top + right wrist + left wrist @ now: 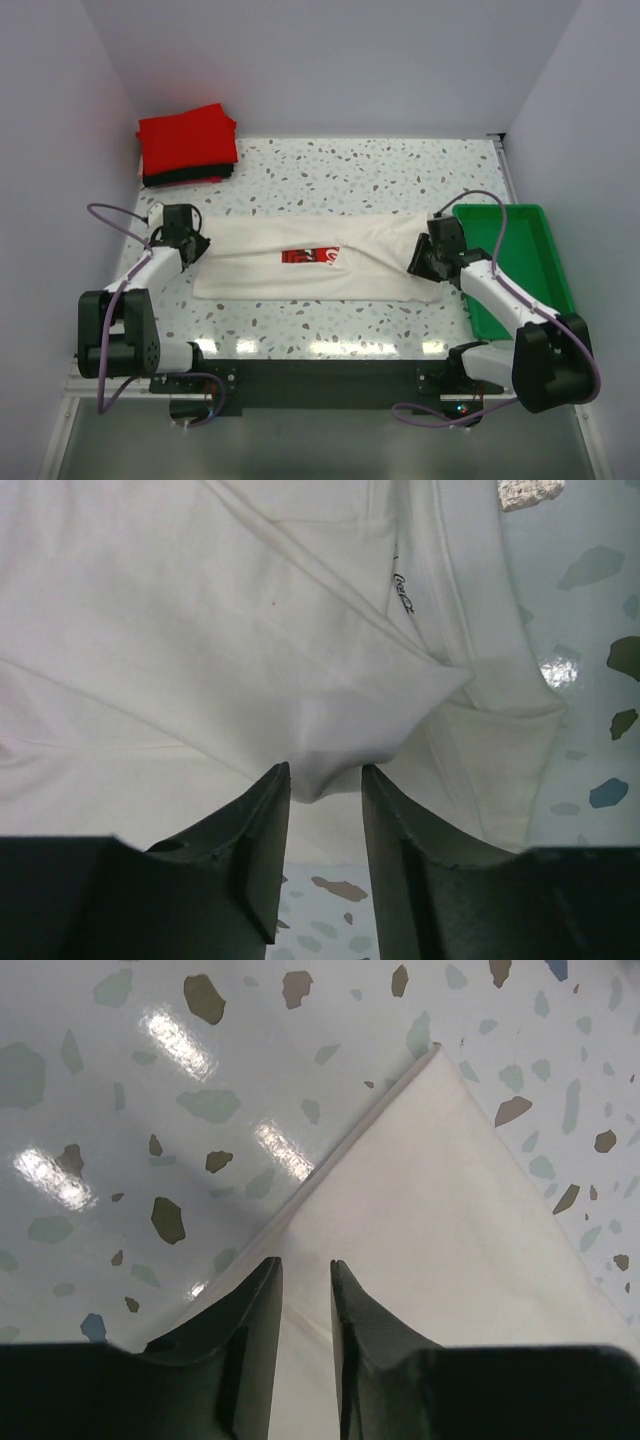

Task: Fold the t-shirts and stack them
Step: Fold the tshirt

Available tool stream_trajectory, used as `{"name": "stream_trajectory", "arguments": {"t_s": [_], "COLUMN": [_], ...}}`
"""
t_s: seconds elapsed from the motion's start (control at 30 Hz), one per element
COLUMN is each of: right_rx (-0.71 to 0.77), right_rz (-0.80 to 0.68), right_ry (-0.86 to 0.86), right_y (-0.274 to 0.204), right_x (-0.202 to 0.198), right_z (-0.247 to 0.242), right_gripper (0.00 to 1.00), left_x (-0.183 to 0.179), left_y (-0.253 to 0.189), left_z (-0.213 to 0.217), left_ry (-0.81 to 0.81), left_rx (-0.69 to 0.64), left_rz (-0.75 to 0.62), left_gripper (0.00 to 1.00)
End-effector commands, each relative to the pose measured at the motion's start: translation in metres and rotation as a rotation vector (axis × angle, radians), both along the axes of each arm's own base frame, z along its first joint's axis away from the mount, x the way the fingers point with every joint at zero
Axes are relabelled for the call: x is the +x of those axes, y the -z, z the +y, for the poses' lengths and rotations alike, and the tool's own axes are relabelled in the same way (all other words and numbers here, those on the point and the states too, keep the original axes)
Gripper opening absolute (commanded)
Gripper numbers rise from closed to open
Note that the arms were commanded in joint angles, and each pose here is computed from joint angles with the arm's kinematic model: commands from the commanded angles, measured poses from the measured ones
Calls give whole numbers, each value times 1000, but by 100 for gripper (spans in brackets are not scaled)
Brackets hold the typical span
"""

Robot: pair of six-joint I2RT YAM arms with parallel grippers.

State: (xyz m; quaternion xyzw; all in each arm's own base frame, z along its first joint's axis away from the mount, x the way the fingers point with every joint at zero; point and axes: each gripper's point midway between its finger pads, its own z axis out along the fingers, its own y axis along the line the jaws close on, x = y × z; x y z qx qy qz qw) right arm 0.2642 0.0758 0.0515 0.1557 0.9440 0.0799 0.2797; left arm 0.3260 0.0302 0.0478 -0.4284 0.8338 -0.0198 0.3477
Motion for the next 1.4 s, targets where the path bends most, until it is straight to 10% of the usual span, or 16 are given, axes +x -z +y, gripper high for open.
{"name": "stream_trajectory", "arguments": {"t_s": [0.0,0.17,0.87,1.37], "right_rx": [50,49,-28,-51], "right_rz": [-75,-148,-149,-123], "right_ry": [-36,-74,-116,-126], "right_y": [-22,-51,-15,2], "right_x": [7,26,148,143], "right_z": [10,15,58,68], "right_gripper": [45,65,65,23], "left_x": [15,25,53,52], "left_y": [-32,-64,-54,-37], "left_z": [9,-2,-155,-167], "left_ry": [-30,43,520,542], "left_rx": [24,8,-107,-118], "left_rz": [-113,-200,-253,-222], "left_gripper": [31,43,45,44]}}
